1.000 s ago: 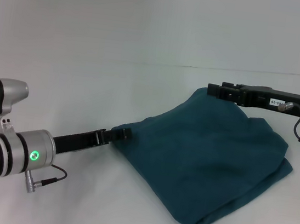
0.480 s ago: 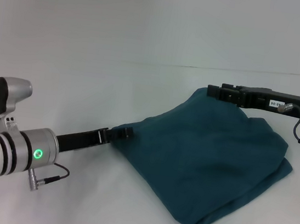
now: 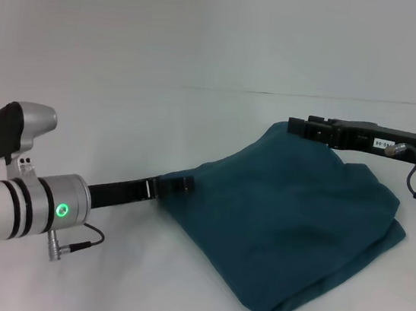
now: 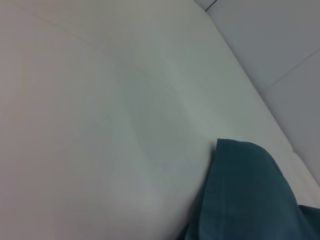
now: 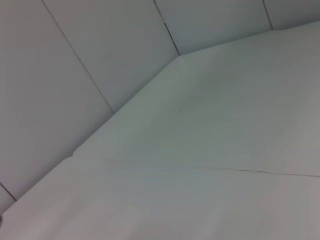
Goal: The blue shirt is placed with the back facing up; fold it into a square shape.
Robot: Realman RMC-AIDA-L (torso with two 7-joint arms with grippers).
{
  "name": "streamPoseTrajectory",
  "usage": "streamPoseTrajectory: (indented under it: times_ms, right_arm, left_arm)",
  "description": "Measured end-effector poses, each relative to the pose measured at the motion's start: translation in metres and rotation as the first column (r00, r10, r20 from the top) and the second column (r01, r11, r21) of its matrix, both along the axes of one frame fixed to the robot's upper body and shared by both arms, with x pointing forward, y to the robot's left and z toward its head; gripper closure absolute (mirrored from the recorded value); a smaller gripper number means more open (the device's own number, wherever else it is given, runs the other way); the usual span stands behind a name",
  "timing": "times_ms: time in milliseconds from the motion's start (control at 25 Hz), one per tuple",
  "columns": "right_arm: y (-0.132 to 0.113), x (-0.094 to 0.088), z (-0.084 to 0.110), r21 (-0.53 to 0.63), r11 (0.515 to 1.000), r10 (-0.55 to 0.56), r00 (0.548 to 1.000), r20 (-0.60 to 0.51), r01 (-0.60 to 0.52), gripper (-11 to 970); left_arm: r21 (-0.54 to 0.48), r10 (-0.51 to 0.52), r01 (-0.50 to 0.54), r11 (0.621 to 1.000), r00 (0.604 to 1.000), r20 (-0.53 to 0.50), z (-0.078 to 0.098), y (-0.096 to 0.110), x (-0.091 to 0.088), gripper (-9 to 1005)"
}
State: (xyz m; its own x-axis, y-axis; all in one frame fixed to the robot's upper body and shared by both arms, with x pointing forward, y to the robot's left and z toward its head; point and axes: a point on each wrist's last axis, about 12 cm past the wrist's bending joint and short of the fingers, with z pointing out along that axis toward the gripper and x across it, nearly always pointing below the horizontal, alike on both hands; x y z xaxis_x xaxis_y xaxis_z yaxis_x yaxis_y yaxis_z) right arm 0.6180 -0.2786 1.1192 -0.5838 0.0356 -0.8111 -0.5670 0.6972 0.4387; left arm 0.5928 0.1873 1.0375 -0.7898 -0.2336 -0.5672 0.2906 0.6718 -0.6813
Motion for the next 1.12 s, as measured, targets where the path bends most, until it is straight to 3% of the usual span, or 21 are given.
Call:
streamPoseTrajectory:
  times_ms: [360,920,1120]
  right_arm:
    - [0.0001,0.0002,-0.0002,-0.001,1.0,-0.003,1.0,0.0,0.003,360]
    - [0.0005,0.0005,-0.0007,-0.005,1.0,-0.005,1.0,0.004,0.005,360]
    - [0.0004,0.0005,-0.0008,-0.005,1.0,-0.005,1.0,0.005,0.005,360]
  left_arm:
    - [0.027,-0.014,0.013,1.0,1.0,0.013,-0.0004,-0.0004,0.0006,166]
    - [0.041,-0.029,0.028,0.999,0.999,0.021,0.001,-0.0026,0.002,625]
    - [0.048,-0.024,0.023,0.999,0.999,0.024,0.0016,-0.0028,0.0036,864]
